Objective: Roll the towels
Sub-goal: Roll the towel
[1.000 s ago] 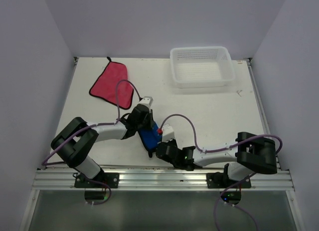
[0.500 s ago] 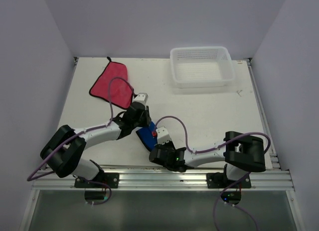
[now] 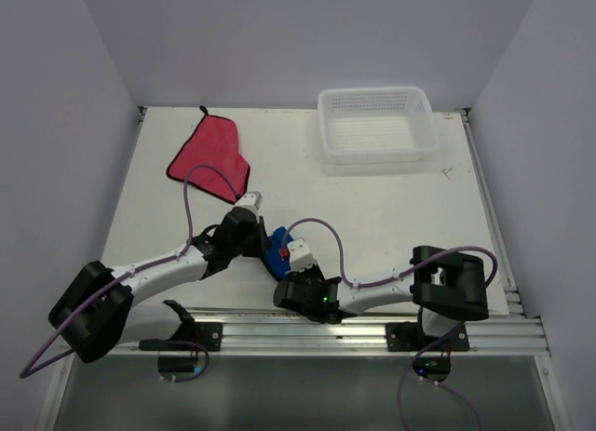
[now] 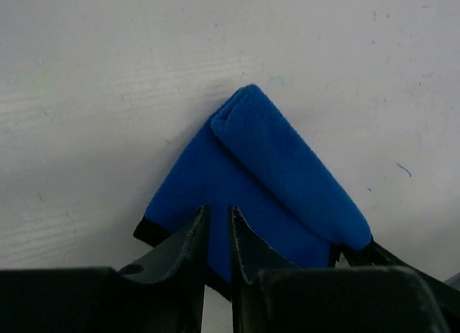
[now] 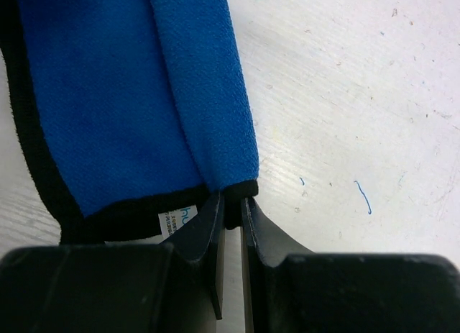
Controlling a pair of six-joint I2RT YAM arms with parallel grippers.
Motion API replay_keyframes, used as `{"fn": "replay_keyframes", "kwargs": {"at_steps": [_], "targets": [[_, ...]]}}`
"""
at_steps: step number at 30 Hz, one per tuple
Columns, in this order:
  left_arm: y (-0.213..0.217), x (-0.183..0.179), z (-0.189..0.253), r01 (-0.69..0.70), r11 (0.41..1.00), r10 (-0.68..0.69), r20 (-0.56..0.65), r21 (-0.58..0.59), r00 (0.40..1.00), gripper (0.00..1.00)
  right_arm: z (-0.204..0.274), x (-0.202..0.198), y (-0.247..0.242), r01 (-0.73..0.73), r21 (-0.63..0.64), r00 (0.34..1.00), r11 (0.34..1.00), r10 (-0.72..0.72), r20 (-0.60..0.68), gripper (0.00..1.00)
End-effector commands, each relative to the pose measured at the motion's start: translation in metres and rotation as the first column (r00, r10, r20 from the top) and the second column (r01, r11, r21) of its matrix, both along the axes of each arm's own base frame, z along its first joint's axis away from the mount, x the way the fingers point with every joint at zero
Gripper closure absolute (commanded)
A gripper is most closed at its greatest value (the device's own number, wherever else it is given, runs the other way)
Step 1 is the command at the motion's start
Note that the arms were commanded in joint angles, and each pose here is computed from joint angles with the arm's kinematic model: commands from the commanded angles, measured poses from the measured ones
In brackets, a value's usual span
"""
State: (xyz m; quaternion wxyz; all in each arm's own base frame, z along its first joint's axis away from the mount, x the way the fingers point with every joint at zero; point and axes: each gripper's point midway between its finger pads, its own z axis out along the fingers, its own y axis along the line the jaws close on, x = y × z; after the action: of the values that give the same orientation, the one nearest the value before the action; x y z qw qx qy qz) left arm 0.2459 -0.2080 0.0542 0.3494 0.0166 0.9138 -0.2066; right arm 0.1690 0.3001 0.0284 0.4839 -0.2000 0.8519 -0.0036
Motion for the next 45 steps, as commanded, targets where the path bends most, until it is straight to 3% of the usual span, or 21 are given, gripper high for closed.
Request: {"fn": "replay_keyframes", "kwargs": {"at_steps": [1,10,28,35,45], "targets": [[-0.004,-0.017,-0.003,0.013,0.997,-0.017,-0.05,-0.073,0.999,0.8,0.01,0.003,0.0,0.035,0.015,0.999,0.999,-0.035,0.04,1.0],[-0.019,-0.018,0.006,0.051,0.985,-0.056,-0.023,-0.163,0.998,0.8,0.014,-0.001,0.005,0.03,-0.017,0.997,0.999,-0.029,0.077,1.0],[-0.031,-0.013,-0.027,0.073,0.988,-0.086,-0.097,-0.133,0.992,0.82,0.024,-0.024,0.032,-0.039,-0.231,0.969,0.972,0.093,0.23,1.0],[-0.038,-0.005,-0.022,0.098,0.988,-0.109,-0.087,-0.12,0.99,0.82,0.017,-0.031,0.038,-0.086,-0.401,0.948,0.912,0.198,0.248,1.0],[-0.039,-0.006,-0.025,0.114,0.986,-0.125,-0.092,-0.12,0.988,0.82,-0.005,-0.036,0.053,-0.194,-0.644,0.923,0.74,0.36,0.136,1.0]]}}
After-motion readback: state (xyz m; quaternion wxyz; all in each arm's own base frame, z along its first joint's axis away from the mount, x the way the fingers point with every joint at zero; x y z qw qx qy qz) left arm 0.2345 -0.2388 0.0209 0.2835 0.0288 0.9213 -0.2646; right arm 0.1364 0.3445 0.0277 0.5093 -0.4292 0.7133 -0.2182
